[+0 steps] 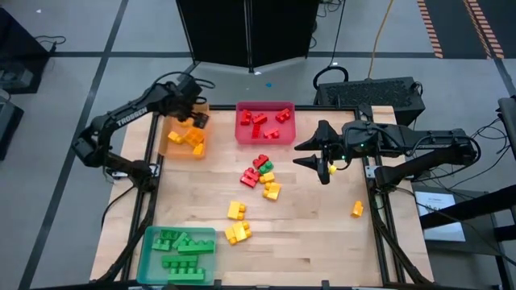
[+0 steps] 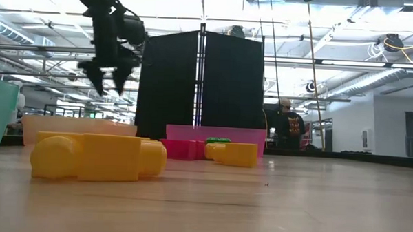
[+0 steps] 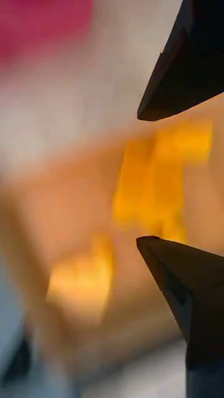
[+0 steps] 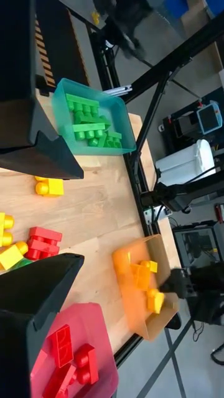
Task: Sort blocks
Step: Put the yellow game piece into the yellow bin
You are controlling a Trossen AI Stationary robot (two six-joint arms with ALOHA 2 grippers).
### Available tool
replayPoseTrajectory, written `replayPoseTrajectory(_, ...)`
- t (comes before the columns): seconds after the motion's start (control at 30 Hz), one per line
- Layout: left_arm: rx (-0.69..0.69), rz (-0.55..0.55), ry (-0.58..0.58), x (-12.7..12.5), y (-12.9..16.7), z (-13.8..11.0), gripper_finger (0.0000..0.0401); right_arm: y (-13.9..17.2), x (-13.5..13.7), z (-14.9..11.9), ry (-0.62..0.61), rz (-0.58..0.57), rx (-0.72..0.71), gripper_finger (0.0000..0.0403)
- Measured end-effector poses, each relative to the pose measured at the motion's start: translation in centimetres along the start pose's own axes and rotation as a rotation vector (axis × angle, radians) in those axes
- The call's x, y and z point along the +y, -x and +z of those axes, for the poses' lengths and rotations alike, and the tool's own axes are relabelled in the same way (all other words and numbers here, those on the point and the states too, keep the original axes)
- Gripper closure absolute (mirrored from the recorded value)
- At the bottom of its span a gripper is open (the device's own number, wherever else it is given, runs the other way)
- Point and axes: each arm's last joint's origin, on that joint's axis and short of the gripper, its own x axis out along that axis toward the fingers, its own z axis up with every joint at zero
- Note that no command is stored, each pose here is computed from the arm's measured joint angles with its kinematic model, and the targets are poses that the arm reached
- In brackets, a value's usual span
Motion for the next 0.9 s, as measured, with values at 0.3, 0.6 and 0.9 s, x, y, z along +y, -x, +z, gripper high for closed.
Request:
replayPoseTrajectory(0.3,0.107,-0.460,-0.446,-10.1,1.8,-5.0,0.0071,0.0,0.0,0.0,-0.002,0.001,0.001,0.0202)
replayPoseTrajectory(0.6,-0.039,-0.631,-1.104,-18.1,5.1,-14.2,0.0071,0.0,0.1,0.0,-0.014,0.003,0.000,0.0202)
replayPoseTrajectory(0.9,-0.077,-0.564,-1.320,-22.5,2.8,-18.6,0.0070,0.0,0.1,0.0,-0.080,0.005,-0.004,0.0202)
